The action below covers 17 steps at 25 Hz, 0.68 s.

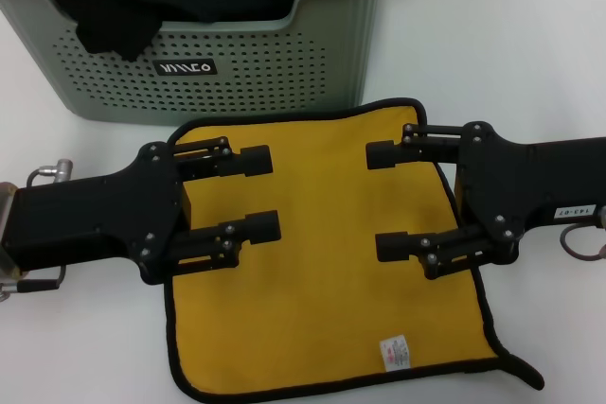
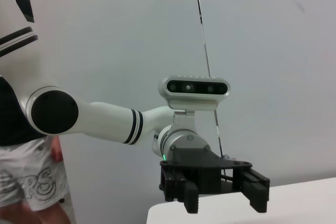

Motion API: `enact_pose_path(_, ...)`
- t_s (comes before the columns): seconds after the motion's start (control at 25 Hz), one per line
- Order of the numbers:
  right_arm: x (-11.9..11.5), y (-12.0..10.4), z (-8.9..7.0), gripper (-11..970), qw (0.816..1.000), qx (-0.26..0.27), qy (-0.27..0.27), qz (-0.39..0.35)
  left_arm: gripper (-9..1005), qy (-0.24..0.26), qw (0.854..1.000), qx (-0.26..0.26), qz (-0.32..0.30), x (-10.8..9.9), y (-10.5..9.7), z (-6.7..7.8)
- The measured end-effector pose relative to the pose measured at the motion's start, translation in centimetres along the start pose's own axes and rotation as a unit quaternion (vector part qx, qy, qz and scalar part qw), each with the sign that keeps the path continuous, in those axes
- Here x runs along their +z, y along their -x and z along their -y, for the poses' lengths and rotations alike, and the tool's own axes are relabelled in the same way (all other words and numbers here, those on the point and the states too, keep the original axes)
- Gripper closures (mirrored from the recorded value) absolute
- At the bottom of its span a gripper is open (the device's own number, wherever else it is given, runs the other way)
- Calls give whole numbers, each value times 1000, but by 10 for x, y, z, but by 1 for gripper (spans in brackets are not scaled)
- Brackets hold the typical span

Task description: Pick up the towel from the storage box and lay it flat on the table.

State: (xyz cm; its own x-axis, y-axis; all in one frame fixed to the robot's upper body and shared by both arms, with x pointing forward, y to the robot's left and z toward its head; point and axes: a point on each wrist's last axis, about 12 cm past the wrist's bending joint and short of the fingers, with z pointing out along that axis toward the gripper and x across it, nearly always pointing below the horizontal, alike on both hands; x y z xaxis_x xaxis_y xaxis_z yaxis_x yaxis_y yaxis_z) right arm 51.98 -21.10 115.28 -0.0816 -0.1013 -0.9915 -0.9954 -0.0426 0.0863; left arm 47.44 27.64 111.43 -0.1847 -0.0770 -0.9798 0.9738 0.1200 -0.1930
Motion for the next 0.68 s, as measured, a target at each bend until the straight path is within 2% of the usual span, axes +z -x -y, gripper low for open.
enact_pose_path(0.68, -2, -4, 1, 87, 1000, 6, -6, 7, 360, 11, 1000, 16, 14, -5, -2, 5)
